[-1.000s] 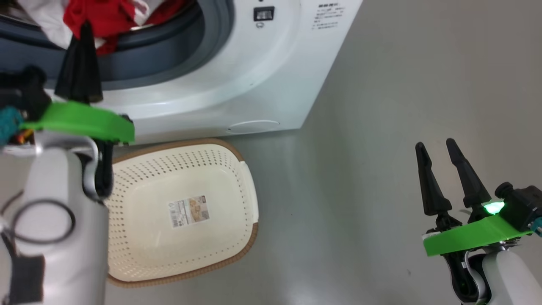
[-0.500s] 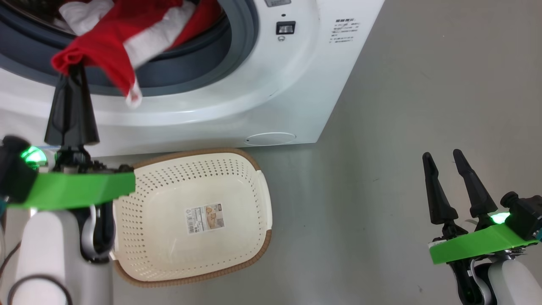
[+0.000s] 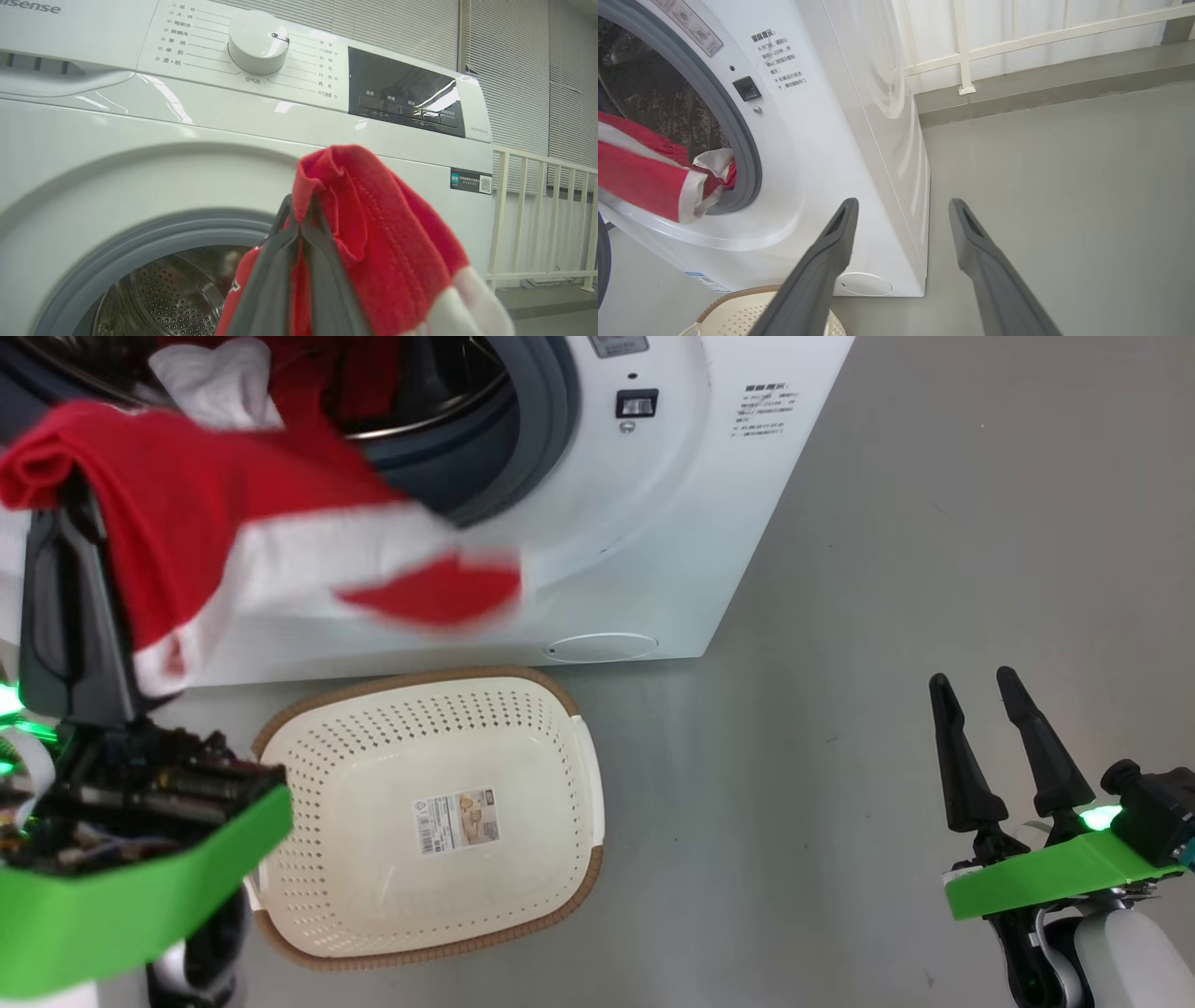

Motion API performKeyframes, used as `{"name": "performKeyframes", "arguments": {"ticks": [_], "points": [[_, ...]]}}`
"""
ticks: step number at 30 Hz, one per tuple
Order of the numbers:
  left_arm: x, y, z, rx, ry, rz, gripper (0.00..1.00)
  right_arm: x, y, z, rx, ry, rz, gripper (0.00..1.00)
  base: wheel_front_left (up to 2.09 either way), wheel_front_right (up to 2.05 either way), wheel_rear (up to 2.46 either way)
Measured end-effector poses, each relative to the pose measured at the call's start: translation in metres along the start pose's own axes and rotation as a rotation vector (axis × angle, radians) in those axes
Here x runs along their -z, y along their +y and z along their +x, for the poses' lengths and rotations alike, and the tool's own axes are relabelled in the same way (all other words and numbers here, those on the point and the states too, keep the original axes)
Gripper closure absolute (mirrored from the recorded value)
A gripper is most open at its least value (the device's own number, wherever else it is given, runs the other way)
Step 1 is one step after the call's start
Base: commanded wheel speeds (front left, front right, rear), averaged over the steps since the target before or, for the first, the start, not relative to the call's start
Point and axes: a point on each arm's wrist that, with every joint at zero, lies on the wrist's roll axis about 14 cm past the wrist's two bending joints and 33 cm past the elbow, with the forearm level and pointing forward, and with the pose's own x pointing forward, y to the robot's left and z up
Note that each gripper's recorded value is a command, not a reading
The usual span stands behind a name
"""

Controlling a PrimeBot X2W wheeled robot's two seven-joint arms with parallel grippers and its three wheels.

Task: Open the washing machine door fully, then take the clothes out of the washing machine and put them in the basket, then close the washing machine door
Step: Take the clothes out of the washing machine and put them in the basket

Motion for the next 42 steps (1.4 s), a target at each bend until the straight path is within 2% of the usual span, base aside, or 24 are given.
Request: {"name": "performKeyframes", "arguments": {"ticks": [1,3,6,9,19,28,35,42], "points": [[-0.004,-0.004,0.001,0.009,-0.012,-0.004,0.91,0.000,0.000,0.000,0.000,0.000,0.000,0.00,0.00,0.00,0.00],[-0.008,-0.010,0.001,0.024,-0.025,-0.012,0.87,0.000,0.000,0.000,-0.001,0.000,0.000,0.00,0.00,0.00,0.00],[0.004,-0.014,-0.004,0.025,0.018,-0.023,0.90,0.000,0.001,-0.001,-0.004,0.000,0.000,0.00,0.00,0.00,0.00],[0.033,-0.011,-0.018,0.009,0.117,-0.026,1.00,0.000,0.002,-0.002,-0.006,0.003,0.000,0.00,0.00,0.00,0.00],[0.121,0.009,-0.073,-0.067,0.423,-0.040,1.00,0.008,-0.007,-0.003,0.020,0.025,-0.003,0.00,0.00,0.00,0.00],[0.204,0.025,-0.146,-0.110,0.747,-0.032,1.00,0.022,-0.014,0.002,0.041,0.056,-0.001,0.00,0.00,0.00,0.00],[0.248,0.030,-0.168,-0.108,0.881,-0.027,1.00,0.031,-0.018,0.013,0.049,0.069,0.004,0.00,0.00,0.00,0.00],[0.294,0.036,-0.211,-0.128,1.065,-0.026,1.00,0.044,-0.025,0.022,0.064,0.092,0.003,0.00,0.00,0.00,0.00]]}}
